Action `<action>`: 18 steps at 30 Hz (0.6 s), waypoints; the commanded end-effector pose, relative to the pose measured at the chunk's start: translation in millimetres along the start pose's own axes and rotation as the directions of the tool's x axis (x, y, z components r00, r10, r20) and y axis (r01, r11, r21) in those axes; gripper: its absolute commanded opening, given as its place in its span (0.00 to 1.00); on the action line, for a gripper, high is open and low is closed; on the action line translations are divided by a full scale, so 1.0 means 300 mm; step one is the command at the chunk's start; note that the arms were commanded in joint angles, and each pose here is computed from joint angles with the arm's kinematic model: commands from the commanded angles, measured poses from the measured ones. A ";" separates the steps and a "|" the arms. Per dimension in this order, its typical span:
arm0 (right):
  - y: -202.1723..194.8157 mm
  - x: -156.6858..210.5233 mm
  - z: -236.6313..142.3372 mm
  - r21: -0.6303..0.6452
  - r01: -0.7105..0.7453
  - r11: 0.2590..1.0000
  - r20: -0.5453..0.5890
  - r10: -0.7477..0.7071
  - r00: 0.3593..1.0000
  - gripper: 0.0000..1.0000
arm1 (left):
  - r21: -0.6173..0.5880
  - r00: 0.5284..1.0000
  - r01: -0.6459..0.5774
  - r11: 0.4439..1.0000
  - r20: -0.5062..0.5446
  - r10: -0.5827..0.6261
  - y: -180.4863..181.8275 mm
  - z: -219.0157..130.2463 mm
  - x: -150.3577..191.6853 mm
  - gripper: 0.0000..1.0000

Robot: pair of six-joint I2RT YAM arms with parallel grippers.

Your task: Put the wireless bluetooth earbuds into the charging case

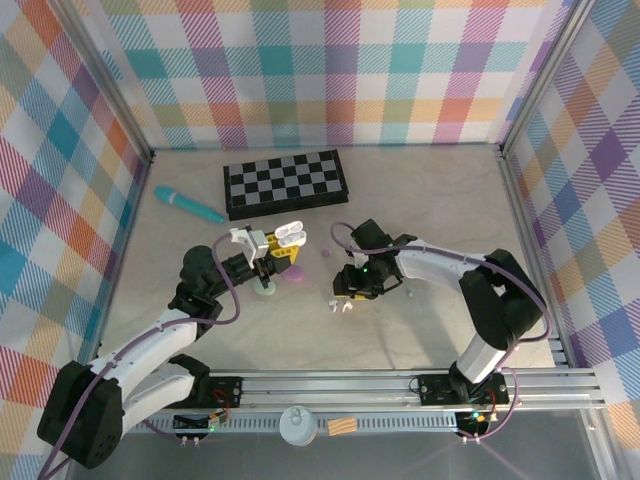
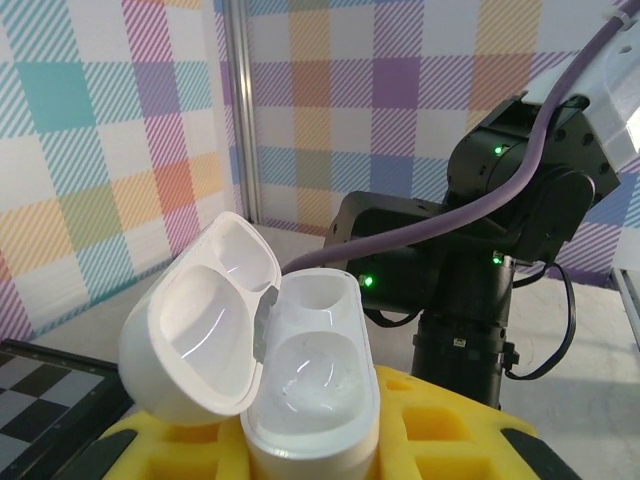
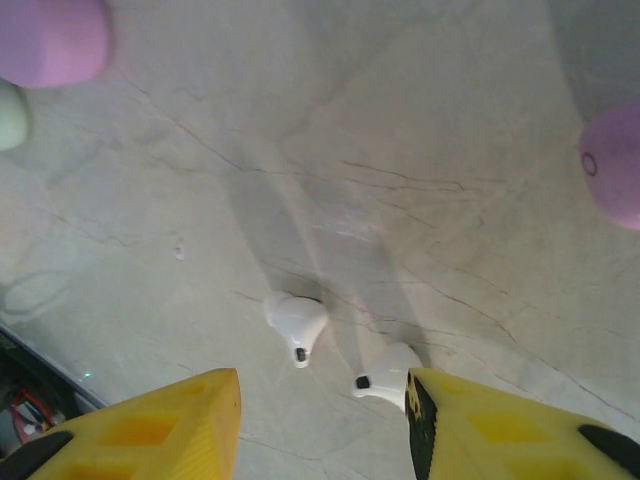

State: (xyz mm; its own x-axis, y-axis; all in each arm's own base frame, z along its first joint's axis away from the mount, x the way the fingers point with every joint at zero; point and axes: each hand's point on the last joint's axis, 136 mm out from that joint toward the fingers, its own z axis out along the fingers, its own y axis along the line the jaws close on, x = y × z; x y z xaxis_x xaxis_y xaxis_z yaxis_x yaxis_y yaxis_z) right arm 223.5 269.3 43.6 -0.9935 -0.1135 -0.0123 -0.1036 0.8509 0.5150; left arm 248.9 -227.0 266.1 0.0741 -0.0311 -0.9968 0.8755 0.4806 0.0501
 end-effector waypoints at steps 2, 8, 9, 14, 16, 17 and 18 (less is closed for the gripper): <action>-0.016 0.034 0.025 0.028 -0.008 1.000 -0.055 0.010 0.998 0.48 | -0.003 1.000 -0.030 1.000 -0.008 0.030 0.006 -0.004 0.002 0.02; -0.067 0.034 0.033 0.160 0.014 0.987 -0.061 -0.004 0.998 0.44 | -0.002 0.999 -0.034 0.999 -0.013 0.034 0.006 -0.003 0.002 0.02; -0.072 0.035 0.033 0.181 0.022 0.983 -0.061 -0.011 0.998 0.43 | -0.003 0.999 -0.035 0.999 -0.014 0.035 0.007 -0.003 0.001 0.02; -0.067 0.041 0.025 0.256 0.047 0.966 -0.059 -0.033 0.998 0.42 | -0.009 0.999 -0.047 0.999 -0.023 0.047 0.007 -0.010 0.002 0.02; -0.058 0.045 0.025 0.264 0.048 0.963 -0.059 -0.033 0.998 0.41 | -0.022 0.998 -0.052 0.998 -0.025 0.052 0.012 -0.016 0.001 0.02; -0.056 0.048 0.028 0.274 0.050 0.961 -0.065 -0.033 0.997 0.41 | -0.028 0.998 -0.053 0.998 -0.027 0.052 0.014 -0.021 0.002 0.02; -0.055 0.052 0.032 0.283 0.056 0.957 -0.070 -0.038 0.997 0.41 | -0.034 0.998 -0.056 0.998 -0.027 0.055 0.016 -0.024 0.000 0.02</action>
State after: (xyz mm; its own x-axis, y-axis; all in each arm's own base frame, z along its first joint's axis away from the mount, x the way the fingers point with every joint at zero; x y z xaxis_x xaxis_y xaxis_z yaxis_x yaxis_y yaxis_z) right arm 214.1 264.8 30.5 -0.9838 -0.1794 0.0007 -0.1700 0.9336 0.3155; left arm 249.1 -224.7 253.8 0.0524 0.0176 -0.9985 0.8705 0.4892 0.0543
